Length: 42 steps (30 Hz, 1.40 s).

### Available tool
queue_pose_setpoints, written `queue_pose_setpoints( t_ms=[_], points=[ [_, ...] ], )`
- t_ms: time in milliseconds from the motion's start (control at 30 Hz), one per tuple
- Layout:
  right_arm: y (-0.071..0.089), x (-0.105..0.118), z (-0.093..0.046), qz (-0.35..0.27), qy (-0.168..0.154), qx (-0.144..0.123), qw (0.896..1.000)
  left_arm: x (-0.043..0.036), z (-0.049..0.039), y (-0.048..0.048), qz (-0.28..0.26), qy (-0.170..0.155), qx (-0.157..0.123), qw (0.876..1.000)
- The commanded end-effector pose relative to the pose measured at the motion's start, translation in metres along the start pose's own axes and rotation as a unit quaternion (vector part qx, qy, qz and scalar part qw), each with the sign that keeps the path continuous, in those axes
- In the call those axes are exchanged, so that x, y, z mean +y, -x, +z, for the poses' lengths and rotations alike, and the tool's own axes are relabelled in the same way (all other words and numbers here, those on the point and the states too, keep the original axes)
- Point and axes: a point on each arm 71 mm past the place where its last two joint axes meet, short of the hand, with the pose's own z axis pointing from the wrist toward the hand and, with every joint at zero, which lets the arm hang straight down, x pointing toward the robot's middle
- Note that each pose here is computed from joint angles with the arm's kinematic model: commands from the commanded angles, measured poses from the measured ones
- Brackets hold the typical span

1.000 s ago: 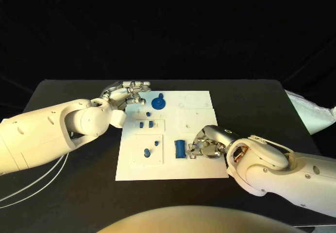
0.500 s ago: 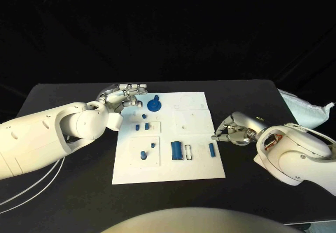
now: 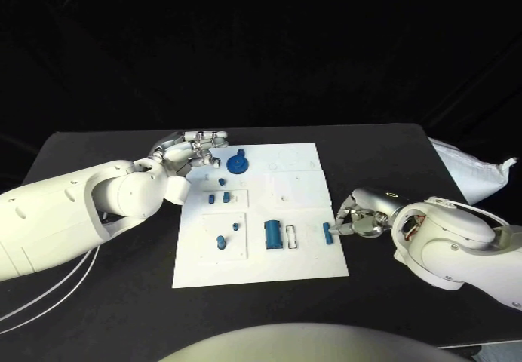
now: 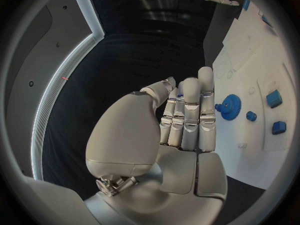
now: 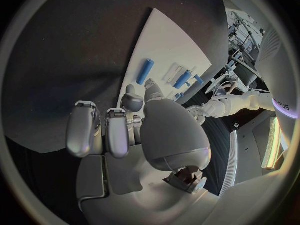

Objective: Assemble the parts on the task board

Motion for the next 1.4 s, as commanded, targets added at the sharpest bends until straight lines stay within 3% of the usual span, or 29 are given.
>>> queue_pose_setpoints(
  t_ms=[33, 600, 767, 1067, 1267, 1400],
  points=[
    [-0.007, 0.003, 0.001, -0.030, 0.003, 0.015, 0.999, -0.0002, 0.0002, -0.0029, 0.002, -0.003, 0.012, 1.000],
    [-0.018, 0.016, 0.011, -0.054, 0.018, 0.015, 0.998, 0.0001, 0.0001, -0.0025, 0.002, -0.002, 0.013, 1.000],
    [-0.023, 0.023, 0.015, -0.116, 0.033, 0.007, 0.993, 0.0002, 0.0001, -0.0021, 0.002, -0.001, 0.013, 1.000],
    [-0.036, 0.031, 0.020, -0.196, 0.042, 0.028, 0.979, 0.0005, 0.0002, -0.0011, 0.002, 0.000, 0.012, 1.000],
    [-0.038, 0.030, 0.021, -0.186, 0.037, 0.035, 0.981, 0.0005, -0.0001, -0.0012, 0.004, 0.001, 0.013, 1.000],
    [-0.036, 0.030, 0.019, -0.155, 0.034, 0.023, 0.987, 0.0005, -0.0003, -0.0012, 0.004, 0.001, 0.013, 1.000]
  ],
)
